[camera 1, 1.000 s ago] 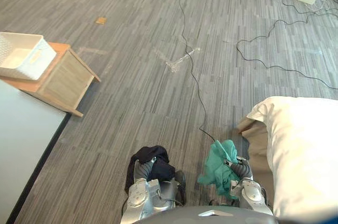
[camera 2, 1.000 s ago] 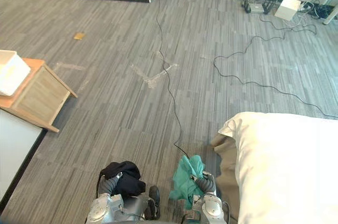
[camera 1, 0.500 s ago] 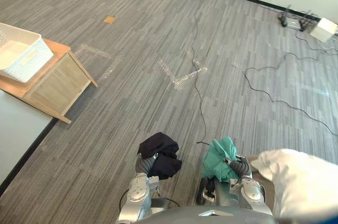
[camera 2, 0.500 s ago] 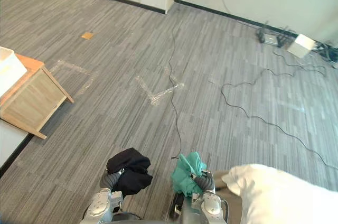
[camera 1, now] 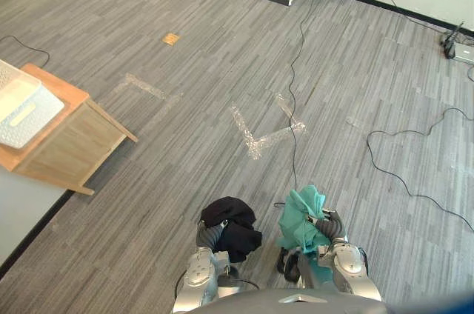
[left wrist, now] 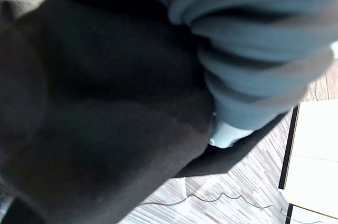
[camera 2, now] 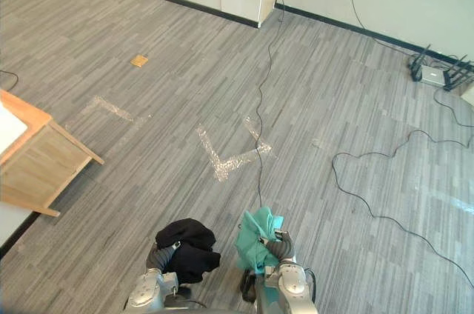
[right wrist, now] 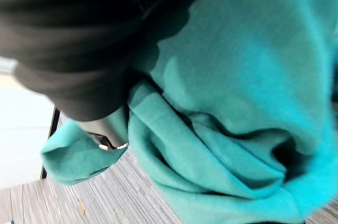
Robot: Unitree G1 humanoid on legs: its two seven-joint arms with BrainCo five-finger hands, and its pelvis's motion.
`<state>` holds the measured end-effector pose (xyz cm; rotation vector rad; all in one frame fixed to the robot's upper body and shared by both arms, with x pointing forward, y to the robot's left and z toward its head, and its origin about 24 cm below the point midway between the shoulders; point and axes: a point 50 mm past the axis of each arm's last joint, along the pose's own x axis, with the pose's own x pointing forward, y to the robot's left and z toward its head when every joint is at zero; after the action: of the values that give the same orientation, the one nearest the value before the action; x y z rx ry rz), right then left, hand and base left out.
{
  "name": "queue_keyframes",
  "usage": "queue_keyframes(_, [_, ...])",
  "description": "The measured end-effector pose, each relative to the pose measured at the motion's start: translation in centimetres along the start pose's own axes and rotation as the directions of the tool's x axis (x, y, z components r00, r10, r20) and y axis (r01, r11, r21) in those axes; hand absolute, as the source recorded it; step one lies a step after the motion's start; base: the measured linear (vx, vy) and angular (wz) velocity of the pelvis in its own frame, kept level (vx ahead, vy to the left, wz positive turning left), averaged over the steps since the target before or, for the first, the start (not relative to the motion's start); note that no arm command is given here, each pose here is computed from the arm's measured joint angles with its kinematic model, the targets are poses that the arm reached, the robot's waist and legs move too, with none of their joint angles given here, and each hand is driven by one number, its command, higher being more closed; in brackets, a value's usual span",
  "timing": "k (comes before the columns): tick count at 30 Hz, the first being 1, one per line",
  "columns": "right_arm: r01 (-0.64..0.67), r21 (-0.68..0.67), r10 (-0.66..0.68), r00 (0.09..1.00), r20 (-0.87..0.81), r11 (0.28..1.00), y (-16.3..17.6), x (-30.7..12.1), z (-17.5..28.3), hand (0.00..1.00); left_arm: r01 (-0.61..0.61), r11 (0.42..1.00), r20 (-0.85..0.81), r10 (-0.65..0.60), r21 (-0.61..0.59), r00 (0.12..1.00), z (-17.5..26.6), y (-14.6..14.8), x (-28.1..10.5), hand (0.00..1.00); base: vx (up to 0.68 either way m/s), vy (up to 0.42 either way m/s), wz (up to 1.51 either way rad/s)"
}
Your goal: Tidy the bed and pick cloth on bed and put in laundry
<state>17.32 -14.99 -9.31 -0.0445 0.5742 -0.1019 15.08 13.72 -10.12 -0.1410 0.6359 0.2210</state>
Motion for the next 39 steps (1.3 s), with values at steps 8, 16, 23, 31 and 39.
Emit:
queue_keyframes(8, [0.0,-0.006,0.0,0.999,-0.039,1.0,0.0,-0.3,-0.9,1.0,0.023,0.999,0.053,-0.021,-0.035,0.998,1.2,-0.6,-0.2,1.0,0.44,0.171,-0.09])
queue_keyframes(16, [-0.013,-0.035,0.011,0.999,-0.039,0.999,0.4,0.3,-0.6,1.0,-0.031,0.997,0.092,0.038,-0.077,0.995,1.9,0.6,-0.4,1.0,0.41,0.187,0.31])
queue_keyframes(23, [0.009,0.007,-0.008,0.992,-0.127,1.0,0.5,-1.4,-3.2,1.0,-0.08,0.997,0.057,0.081,-0.018,0.995,1.1,2.7,-0.8,1.0,0.5,0.15,1.16])
queue_keyframes(31, [0.033,0.02,-0.032,0.998,-0.062,0.999,-0.4,-0.6,-1.6,1.0,-0.079,0.997,0.047,0.08,-0.022,0.996,0.8,2.4,-0.8,1.0,0.57,-0.175,1.27])
queue_keyframes(39, [0.04,-0.002,-0.04,0.998,-0.056,0.999,-1.5,-0.3,-1.2,1.0,-0.062,0.996,-0.039,0.06,-0.06,0.997,-1.3,1.6,-1.3,1.0,0.64,-0.377,0.65])
